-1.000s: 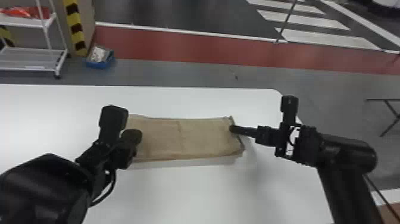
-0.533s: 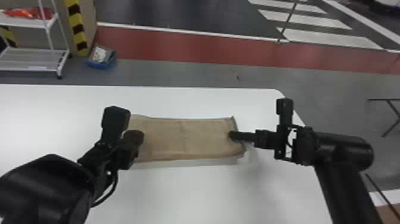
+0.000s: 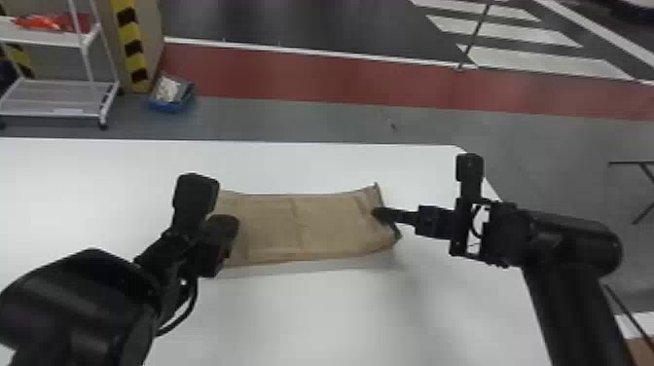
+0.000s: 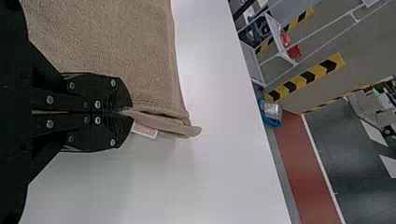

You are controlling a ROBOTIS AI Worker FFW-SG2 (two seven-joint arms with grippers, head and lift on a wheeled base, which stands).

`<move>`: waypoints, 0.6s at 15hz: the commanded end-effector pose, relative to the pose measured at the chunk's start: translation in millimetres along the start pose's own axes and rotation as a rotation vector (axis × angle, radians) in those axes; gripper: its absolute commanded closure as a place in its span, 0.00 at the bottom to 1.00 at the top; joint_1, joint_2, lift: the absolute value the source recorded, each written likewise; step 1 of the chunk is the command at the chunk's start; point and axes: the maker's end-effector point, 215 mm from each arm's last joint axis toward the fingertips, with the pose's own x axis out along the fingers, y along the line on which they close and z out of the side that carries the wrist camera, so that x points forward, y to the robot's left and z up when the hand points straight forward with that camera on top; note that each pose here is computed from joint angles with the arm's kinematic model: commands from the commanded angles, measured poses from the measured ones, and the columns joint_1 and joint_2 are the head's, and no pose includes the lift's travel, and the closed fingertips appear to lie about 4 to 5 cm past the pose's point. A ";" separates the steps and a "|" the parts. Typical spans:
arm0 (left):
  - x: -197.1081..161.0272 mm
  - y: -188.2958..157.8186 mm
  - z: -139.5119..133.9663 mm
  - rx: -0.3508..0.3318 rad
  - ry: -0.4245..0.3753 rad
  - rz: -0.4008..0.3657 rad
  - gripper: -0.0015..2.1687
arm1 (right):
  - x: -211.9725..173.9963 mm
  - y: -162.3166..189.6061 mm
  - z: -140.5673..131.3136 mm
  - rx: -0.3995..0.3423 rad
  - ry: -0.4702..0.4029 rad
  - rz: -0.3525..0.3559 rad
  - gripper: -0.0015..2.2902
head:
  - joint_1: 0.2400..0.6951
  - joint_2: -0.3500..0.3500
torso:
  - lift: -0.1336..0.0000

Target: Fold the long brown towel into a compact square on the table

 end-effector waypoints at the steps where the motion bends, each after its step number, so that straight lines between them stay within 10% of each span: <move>1: 0.3 -0.9 2.2 0.000 -0.003 -0.002 0.91 | -4.8 28.3 10.8 0.004 -0.023 0.064 0.61 | 1.00 0.20 | 0.04; 9: -21.0 12.0 24.5 -0.065 -0.055 -0.032 0.91 | -12.5 71.9 38.2 -0.014 -0.078 0.129 0.61 | 1.00 0.27 | 0.04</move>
